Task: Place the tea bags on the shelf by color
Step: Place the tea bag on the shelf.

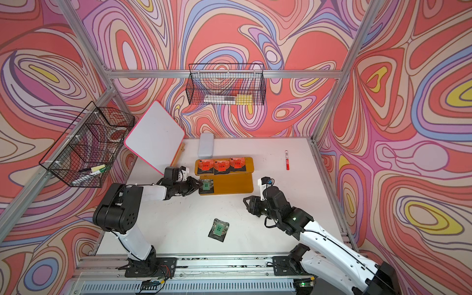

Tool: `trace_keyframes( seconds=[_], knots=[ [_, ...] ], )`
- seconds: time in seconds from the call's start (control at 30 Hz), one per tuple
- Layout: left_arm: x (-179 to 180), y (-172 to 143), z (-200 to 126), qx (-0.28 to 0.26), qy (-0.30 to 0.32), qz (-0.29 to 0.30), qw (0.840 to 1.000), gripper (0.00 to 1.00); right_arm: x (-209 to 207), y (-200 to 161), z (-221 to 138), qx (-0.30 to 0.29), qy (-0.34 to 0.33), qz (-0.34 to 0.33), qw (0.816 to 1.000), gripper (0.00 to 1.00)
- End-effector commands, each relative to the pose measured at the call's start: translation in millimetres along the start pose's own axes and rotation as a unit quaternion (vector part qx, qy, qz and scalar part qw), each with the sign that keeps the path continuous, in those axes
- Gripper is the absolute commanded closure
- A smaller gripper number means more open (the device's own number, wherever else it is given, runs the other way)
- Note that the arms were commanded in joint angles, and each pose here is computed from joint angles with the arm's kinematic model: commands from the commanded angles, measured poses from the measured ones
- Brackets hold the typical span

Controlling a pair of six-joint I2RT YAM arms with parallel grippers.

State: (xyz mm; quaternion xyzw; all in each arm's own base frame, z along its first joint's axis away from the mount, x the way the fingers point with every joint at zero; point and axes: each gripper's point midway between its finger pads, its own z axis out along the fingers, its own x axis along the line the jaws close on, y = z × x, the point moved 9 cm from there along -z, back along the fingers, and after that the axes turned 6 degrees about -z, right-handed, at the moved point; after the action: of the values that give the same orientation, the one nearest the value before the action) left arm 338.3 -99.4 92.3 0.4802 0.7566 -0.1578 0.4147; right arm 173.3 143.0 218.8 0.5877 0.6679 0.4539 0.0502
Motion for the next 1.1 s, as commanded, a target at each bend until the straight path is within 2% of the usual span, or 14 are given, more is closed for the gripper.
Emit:
trace_keyframes(
  seconds=[0.0,0.43,0.63,0.93,1.07],
  knots=[
    [0,5,-3,-0.005,0.010,0.007,1.000,0.65,-2,-6,2,0.008,-0.002,0.003,1.000,0.51],
    [-3,7,-19,-0.031,0.026,0.008,0.999,0.52,-3,-10,6,0.018,0.006,0.005,1.000,0.51],
    [-4,5,-25,-0.038,0.020,0.004,0.999,0.50,-2,-16,13,0.044,0.020,0.007,0.999,0.51],
    [8,-27,-48,-0.057,0.012,-0.019,0.998,0.40,-2,-35,33,0.113,0.061,0.035,0.991,0.51],
    [14,-45,-59,-0.045,0.013,-0.019,0.999,0.39,-3,-45,41,0.129,0.080,0.060,0.987,0.51]
  ],
)
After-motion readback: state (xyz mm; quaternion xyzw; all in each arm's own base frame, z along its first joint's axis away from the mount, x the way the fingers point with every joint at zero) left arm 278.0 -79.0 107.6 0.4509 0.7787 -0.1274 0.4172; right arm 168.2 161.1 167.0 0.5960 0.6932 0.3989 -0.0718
